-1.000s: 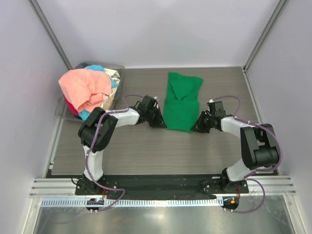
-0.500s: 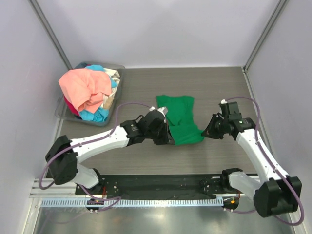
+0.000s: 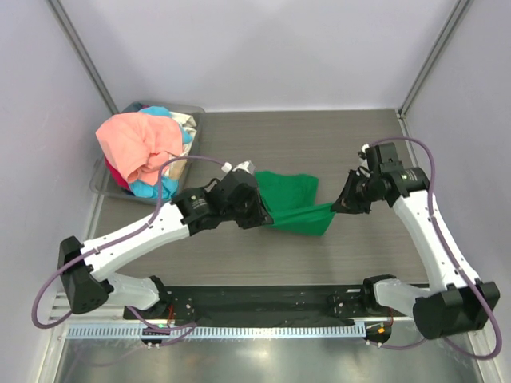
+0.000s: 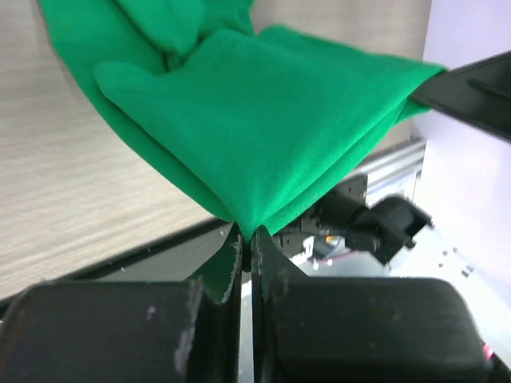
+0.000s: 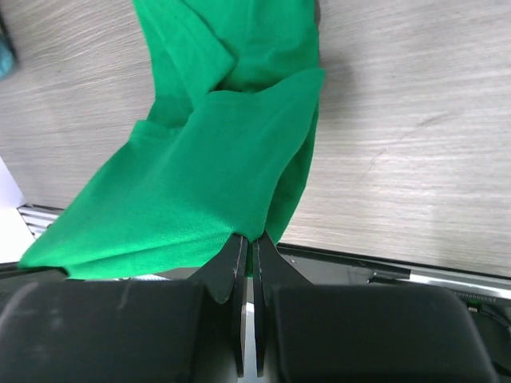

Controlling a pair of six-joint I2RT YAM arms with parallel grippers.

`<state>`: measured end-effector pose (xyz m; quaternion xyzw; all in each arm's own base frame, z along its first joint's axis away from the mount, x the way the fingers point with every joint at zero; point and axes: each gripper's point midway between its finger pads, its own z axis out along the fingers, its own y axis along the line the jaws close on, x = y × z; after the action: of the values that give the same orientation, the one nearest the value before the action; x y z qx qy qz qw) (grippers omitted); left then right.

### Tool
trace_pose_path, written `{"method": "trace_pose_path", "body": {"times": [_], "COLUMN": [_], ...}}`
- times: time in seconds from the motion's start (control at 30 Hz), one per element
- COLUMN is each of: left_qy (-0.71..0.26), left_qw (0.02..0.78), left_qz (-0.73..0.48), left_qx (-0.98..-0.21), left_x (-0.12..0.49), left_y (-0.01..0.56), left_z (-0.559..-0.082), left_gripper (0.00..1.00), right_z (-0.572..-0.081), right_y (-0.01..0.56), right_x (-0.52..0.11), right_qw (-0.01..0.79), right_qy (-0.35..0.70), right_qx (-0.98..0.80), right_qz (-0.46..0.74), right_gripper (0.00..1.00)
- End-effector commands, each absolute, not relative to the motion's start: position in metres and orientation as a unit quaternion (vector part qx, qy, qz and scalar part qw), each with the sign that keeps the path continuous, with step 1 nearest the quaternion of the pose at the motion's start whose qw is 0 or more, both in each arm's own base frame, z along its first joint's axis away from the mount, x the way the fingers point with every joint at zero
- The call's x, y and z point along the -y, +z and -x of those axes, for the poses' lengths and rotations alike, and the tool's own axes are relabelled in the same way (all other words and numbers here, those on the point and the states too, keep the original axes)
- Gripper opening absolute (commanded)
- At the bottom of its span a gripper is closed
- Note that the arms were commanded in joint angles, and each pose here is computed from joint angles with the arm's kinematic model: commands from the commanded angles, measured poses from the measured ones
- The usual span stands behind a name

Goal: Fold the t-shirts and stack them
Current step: Fold the tshirt

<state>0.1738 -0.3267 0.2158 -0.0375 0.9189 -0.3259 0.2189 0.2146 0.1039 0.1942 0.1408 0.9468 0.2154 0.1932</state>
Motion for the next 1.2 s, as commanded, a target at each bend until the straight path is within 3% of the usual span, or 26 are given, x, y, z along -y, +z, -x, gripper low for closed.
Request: {"method": "trace_pose_path", "body": {"times": [0.0,0.6,1.17], "left_qy": [-0.256,-0.277,-0.249], "left_qw": [0.223,0.179,0.136], "left_qz": [0.052,0.081,0.102], "left_qx": [-0.939,-0.941,-0.954], "left_x": [0.290,0.290,0.295], "left_y": [0.203,0.186,0.107], "left_z": [-0.190,-0.317,-0.443], "left_gripper": [0.00,0.00,0.00], "right_z": [-0.244,-0.364,-0.462], "right_y": [0.195,0.166,0.098], "right_x": [-0.089,-0.111,-0.121], "right_qw": [0.212,0.180,0.157], "right_qy": [0.168,0.174,0.155], "right_qx": [-0.954,-0.960,-0.965], "right_qz": [-0.128,-0.123,-0.140], "right_gripper": [0.01,0.01,0.01]}}
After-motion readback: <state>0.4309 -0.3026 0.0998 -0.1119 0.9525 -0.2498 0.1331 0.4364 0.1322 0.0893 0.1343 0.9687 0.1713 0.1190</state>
